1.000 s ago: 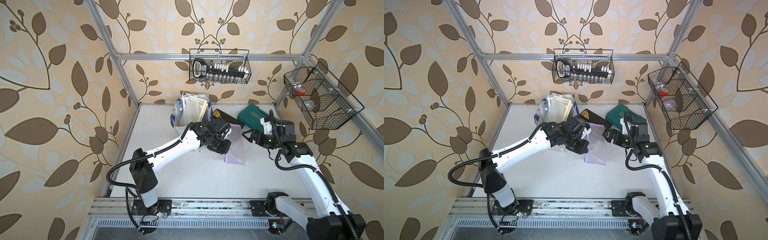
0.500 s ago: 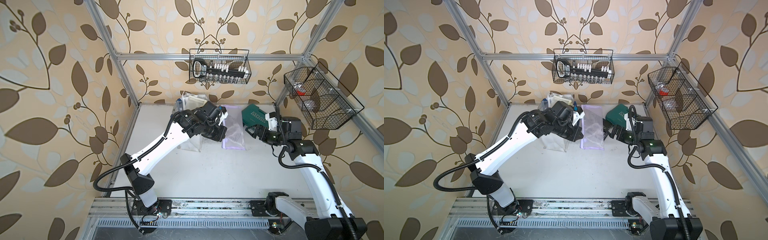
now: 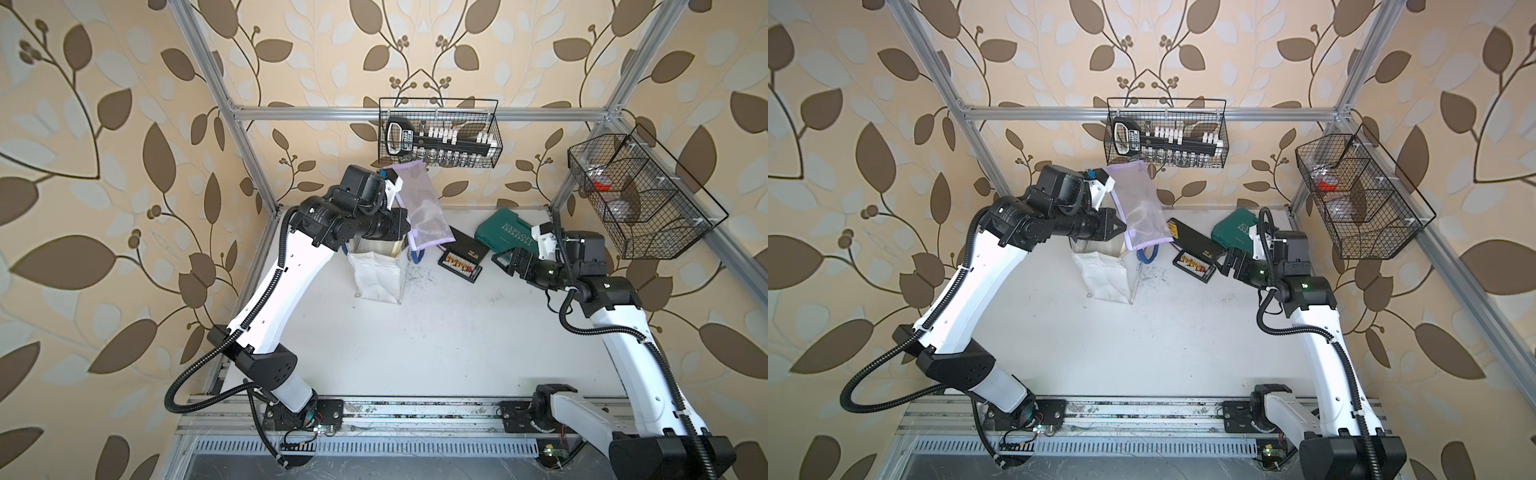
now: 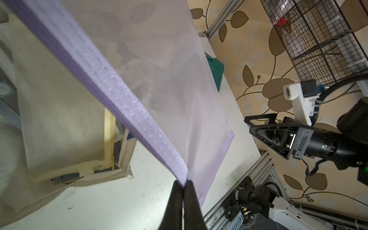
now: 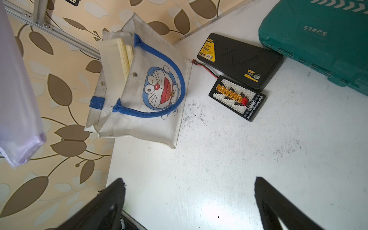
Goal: Put the pencil pouch into the canvas bag
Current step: Place the pencil pouch in the canvas bag.
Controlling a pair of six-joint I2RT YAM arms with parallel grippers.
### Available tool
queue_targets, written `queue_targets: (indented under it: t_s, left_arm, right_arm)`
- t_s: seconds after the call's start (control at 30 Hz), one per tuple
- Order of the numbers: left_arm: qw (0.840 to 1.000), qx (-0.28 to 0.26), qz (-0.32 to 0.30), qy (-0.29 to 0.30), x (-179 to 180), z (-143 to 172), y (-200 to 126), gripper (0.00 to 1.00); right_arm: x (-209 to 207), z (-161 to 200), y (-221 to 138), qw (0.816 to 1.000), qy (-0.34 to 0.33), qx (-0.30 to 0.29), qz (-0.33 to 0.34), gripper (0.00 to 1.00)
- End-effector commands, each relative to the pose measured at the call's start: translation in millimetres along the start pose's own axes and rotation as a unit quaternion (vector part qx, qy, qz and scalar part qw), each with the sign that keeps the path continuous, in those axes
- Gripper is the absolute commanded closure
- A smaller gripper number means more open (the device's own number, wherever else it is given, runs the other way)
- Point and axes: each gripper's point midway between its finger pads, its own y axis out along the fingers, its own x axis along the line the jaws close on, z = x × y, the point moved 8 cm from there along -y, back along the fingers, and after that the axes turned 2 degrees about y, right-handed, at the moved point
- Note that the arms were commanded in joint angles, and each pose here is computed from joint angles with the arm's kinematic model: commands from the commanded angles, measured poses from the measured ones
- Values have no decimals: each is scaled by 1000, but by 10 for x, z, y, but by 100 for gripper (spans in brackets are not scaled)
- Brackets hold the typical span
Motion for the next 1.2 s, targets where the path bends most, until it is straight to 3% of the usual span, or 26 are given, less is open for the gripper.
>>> queue_targets:
  t_s: [0.0, 0.27, 0.47, 0.73, 0.9, 1.17]
  left_arm:
    - [998, -57, 9, 21, 3, -175, -307, 100]
    - [994, -90, -39, 55, 313, -290, -265, 100]
    - [988, -89, -77, 96, 773, -191, -41, 100]
    - [978, -104, -58, 173, 1069, -192, 261, 100]
    - [976, -69, -51, 200, 1205, -160, 440, 100]
    - [979, 1, -56, 195, 1403, 193, 659, 100]
  right_arm:
    - [52, 4, -67, 1000, -10, 5, -9, 0]
    - [124, -44, -143, 1000, -24, 10, -8, 0]
    - [167, -37, -230, 1000, -27, 12, -2, 0]
    - [159, 26, -246, 999, -14, 31, 0, 0]
    - [173, 16, -260, 999, -15, 35, 4, 0]
    - [144, 45, -219, 999, -12, 34, -1, 1]
